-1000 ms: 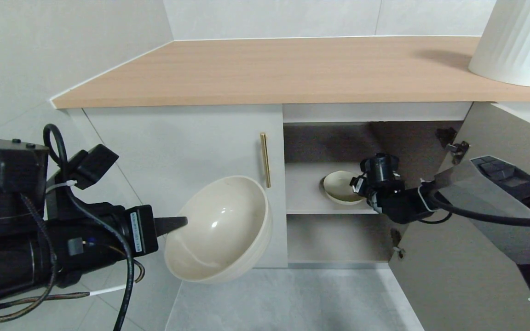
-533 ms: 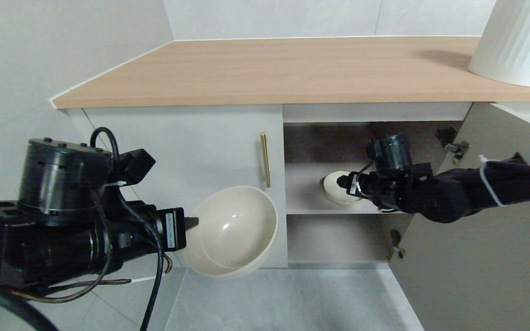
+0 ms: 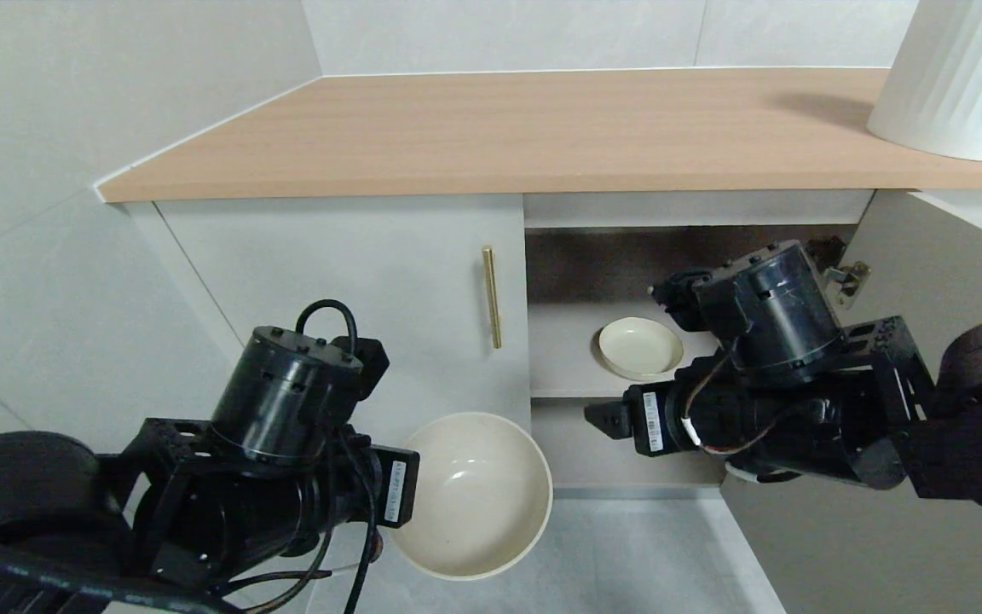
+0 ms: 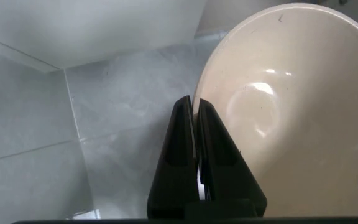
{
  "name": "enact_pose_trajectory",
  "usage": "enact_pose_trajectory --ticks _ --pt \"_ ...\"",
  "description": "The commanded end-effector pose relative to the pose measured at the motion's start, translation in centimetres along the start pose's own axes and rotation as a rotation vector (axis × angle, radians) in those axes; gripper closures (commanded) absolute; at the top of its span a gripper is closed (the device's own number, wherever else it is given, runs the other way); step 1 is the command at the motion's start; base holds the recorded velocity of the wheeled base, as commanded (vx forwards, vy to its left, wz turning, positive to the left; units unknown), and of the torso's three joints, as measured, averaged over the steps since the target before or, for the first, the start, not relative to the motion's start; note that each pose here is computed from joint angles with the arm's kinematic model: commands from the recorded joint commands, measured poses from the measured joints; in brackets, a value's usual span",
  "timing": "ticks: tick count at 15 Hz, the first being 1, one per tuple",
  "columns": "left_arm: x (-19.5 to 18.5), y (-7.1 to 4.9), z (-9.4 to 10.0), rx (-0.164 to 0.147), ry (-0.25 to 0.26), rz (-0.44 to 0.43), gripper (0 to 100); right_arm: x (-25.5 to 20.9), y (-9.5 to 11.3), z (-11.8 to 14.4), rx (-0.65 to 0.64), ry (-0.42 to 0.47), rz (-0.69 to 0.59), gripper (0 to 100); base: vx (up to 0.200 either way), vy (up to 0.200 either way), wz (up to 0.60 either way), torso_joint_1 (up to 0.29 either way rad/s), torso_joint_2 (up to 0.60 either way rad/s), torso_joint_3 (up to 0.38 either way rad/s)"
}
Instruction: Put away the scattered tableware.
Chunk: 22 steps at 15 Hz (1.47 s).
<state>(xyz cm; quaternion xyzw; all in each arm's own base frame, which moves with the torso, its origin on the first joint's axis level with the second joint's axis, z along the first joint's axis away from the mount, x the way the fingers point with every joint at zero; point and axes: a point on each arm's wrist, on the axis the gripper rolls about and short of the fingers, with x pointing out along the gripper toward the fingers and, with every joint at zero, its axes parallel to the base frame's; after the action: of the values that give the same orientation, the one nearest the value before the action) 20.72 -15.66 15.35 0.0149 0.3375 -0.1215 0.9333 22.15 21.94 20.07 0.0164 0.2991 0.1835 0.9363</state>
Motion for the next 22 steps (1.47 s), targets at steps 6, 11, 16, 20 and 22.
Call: enact_pose_trajectory --ticks 6,11,16,20,22 --pt "0.7 -1.7 -0.9 0.014 -0.069 -0.049 100 0.9 3.1 -3.3 -0.095 0.091 0.058 0 0.0 0.0 0.0 0.0 0.0 0.0" --pt "0.5 -1.9 -0.9 0.012 -0.097 -0.067 100 1.8 3.3 -3.6 -0.095 0.102 0.047 0 0.0 0.0 0.0 0.0 0.0 0.0" --pt "0.5 -2.1 -1.2 0.028 -0.095 -0.055 100 2.1 3.4 -3.8 -0.097 0.108 0.042 100 0.0 0.0 0.0 0.0 0.0 0.0" --pt "0.3 -2.3 -1.2 0.035 -0.101 -0.053 100 2.5 3.5 -4.0 -0.1 0.114 0.048 100 0.0 0.0 0.0 0.0 0.0 0.0" --pt "0.3 -2.3 -1.2 0.035 -0.101 -0.053 100 2.4 3.5 -3.9 -0.099 0.11 0.048 100 0.0 0.0 0.0 0.0 0.0 0.0"
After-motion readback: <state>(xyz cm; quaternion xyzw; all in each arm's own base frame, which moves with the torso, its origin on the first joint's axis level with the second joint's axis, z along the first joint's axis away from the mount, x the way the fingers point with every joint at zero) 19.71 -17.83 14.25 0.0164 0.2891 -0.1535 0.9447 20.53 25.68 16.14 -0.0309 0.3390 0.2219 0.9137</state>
